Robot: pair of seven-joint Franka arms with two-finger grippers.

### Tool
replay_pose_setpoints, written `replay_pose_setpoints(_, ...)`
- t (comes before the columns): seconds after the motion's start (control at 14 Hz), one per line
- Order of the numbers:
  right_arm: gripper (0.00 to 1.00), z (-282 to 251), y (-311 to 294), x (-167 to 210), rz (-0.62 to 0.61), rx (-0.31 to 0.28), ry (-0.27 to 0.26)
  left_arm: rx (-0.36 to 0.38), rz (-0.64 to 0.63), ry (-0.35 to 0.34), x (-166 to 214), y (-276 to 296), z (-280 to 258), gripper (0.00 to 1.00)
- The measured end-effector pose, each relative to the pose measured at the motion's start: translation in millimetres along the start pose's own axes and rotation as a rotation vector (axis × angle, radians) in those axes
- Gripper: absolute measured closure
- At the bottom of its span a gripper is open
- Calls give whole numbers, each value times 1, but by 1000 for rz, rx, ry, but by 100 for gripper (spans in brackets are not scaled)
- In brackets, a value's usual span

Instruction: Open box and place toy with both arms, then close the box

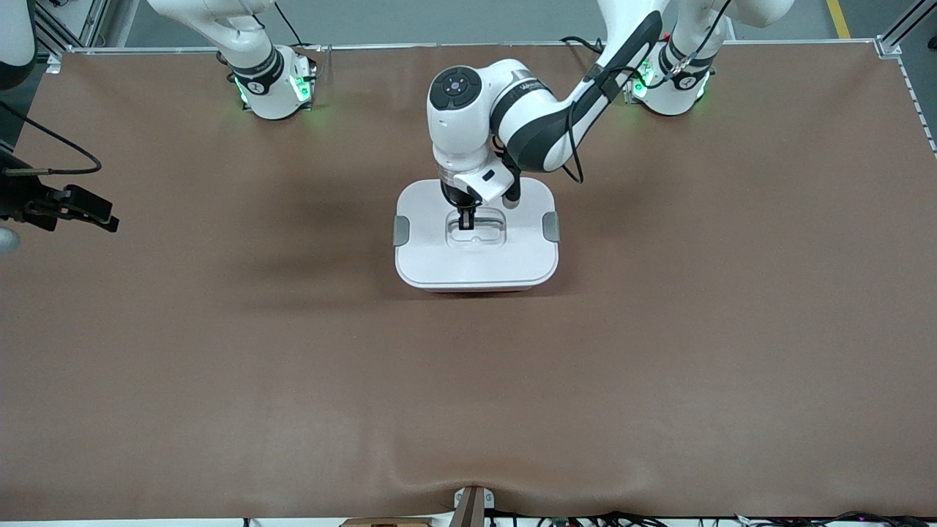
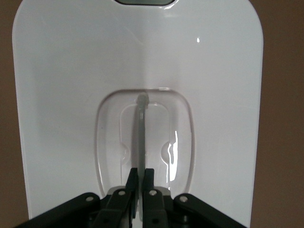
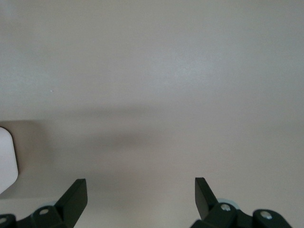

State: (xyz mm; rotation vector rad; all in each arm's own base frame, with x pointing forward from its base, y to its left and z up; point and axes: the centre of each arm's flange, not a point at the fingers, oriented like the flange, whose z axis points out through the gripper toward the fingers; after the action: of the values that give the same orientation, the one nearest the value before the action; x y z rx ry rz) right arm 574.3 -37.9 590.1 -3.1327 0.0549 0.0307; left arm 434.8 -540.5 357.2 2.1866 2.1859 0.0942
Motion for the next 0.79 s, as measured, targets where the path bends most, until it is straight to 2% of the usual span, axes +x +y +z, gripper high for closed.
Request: replay_pose_setpoints(0.79,0,2,0,1,-1,1,-3,-1,5,8,-2,-4,1,93)
